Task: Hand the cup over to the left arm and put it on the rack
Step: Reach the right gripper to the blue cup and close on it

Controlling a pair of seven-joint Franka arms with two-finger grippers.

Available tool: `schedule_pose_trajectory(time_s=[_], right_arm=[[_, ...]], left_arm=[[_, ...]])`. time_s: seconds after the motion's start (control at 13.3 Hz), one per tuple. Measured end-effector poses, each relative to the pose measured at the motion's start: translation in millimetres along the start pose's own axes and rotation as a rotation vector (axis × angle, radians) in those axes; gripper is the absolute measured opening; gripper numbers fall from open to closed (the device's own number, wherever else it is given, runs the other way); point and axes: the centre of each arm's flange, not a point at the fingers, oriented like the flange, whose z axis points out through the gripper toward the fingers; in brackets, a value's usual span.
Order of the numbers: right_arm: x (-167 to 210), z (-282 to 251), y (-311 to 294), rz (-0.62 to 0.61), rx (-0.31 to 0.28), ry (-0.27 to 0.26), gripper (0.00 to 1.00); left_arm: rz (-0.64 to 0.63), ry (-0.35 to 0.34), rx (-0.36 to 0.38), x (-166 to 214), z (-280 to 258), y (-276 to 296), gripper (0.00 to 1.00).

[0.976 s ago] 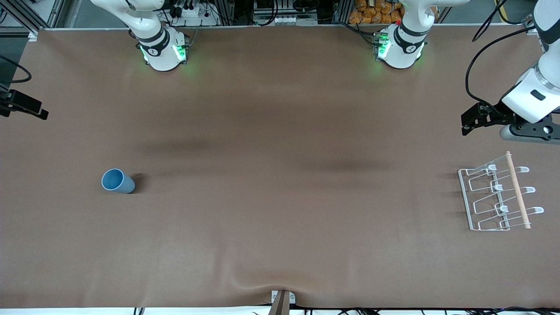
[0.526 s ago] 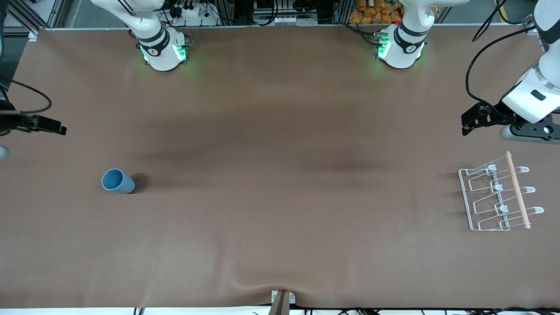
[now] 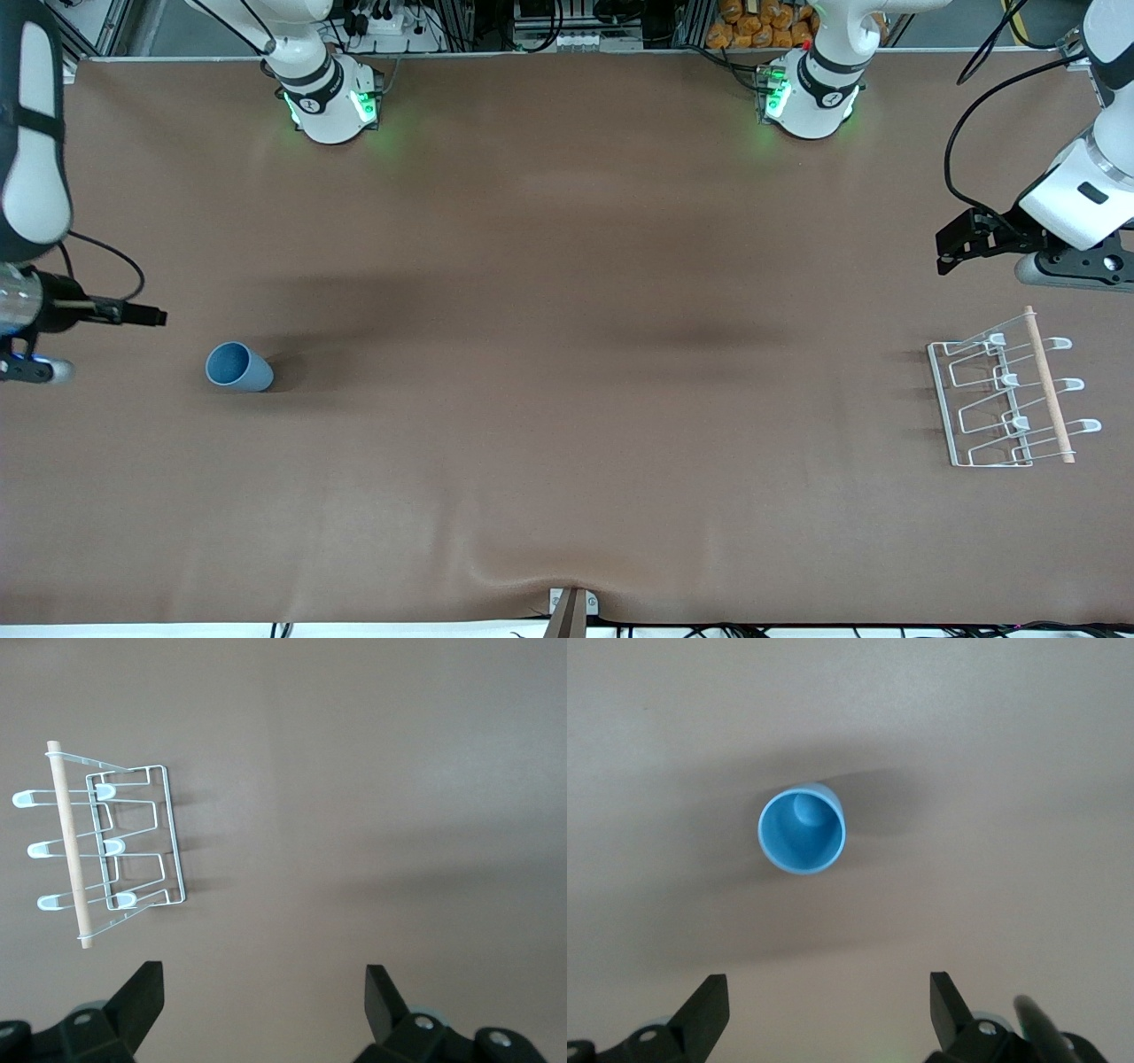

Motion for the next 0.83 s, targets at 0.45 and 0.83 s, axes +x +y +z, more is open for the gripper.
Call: schedule_pose_trajectory(time_s=[0.45, 0.83], right_arm=[[39, 79, 2, 0.002, -0.007, -0.035, 1.00], [49, 128, 3, 0.002, -0.012, -0.014, 1.00]], left_arm=[[-0.001, -0.011, -0.002, 2, 6, 0, 1.00], [-0.002, -0.015, -0.003, 3, 8, 0, 1.00]])
